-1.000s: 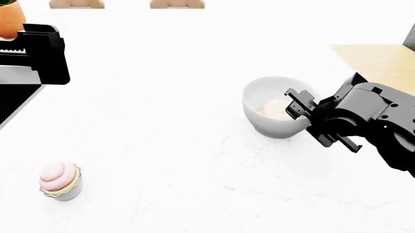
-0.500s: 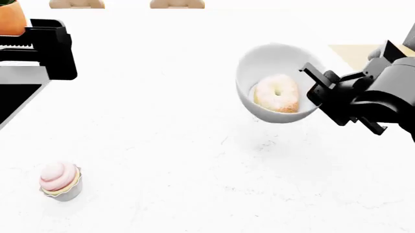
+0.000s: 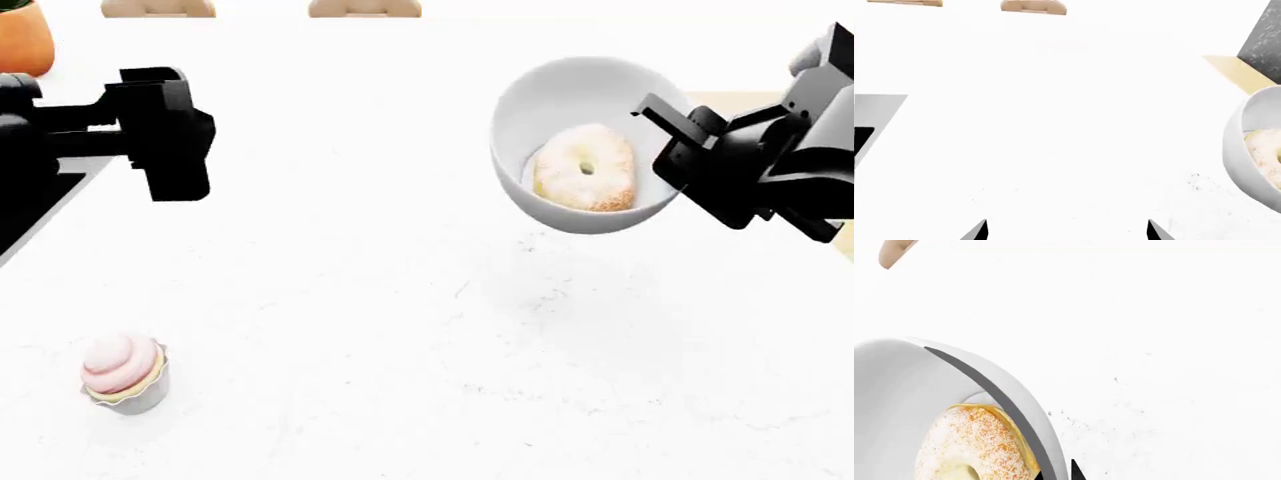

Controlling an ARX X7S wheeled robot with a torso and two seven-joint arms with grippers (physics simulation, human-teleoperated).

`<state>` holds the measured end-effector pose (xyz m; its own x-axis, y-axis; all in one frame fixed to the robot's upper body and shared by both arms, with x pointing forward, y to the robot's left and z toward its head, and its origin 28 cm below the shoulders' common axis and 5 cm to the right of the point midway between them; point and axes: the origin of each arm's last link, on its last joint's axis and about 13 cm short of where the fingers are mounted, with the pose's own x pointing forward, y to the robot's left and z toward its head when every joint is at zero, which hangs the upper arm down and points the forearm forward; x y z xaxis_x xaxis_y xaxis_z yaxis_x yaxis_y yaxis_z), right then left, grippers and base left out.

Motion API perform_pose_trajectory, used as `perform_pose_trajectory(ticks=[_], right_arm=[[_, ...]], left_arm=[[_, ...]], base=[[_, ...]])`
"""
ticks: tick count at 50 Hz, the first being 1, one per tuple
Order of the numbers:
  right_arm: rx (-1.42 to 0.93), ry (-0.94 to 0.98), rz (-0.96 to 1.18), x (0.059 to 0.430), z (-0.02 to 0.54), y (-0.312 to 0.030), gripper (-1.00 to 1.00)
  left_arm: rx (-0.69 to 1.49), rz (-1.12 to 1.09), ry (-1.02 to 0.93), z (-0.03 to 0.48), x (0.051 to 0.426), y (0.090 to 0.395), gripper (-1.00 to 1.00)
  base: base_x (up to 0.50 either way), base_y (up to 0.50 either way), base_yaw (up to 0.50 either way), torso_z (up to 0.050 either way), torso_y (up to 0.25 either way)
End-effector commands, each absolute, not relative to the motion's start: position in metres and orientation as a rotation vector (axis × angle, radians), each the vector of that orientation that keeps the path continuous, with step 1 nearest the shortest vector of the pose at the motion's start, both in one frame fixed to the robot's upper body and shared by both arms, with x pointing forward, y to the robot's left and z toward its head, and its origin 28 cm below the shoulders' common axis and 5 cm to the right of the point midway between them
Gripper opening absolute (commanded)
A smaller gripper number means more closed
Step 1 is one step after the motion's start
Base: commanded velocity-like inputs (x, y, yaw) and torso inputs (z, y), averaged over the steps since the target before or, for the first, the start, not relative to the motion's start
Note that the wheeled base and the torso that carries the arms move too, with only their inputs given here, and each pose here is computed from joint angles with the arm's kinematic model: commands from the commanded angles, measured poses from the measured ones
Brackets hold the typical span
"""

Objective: Pick up the bowl with donut and place it on the tray. Pick up the cupcake and place it on the tray.

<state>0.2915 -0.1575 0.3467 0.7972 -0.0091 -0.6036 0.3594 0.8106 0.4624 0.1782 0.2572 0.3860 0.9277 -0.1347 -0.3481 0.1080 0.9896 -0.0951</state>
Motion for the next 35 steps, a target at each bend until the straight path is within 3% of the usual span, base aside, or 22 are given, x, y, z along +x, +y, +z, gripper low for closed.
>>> perform_pose_trajectory(ticks=[1,9,19,35], right_arm=[[0.588,0.622,-0.239,0.289,0.348,-0.167,-1.0],[0.596,0.627,-0.27,0.305,0.344,-0.174,-1.0],[0.601,0.626,-0.278,0.306,0.342,-0.177,-1.0],[0.618,0.629,-0.273,0.306,0.334,-0.183,-1.0]], left_arm=[[-0.099,-0.163,0.508,0.42,0.15,0.244,1.0],[-0.103,-0.117,0.658,0.439,0.129,0.239,1.0],[-0.096,-0.073,0.802,0.412,0.137,0.241,1.0],[-0.083,-0.06,0.865,0.395,0.134,0.244,1.0]], base=[[0.0,0.0,0.0,0.0,0.0],[0.0,0.0,0.0,0.0,0.0],[0.0,0.0,0.0,0.0,0.0],[0.0,0.0,0.0,0.0,0.0]])
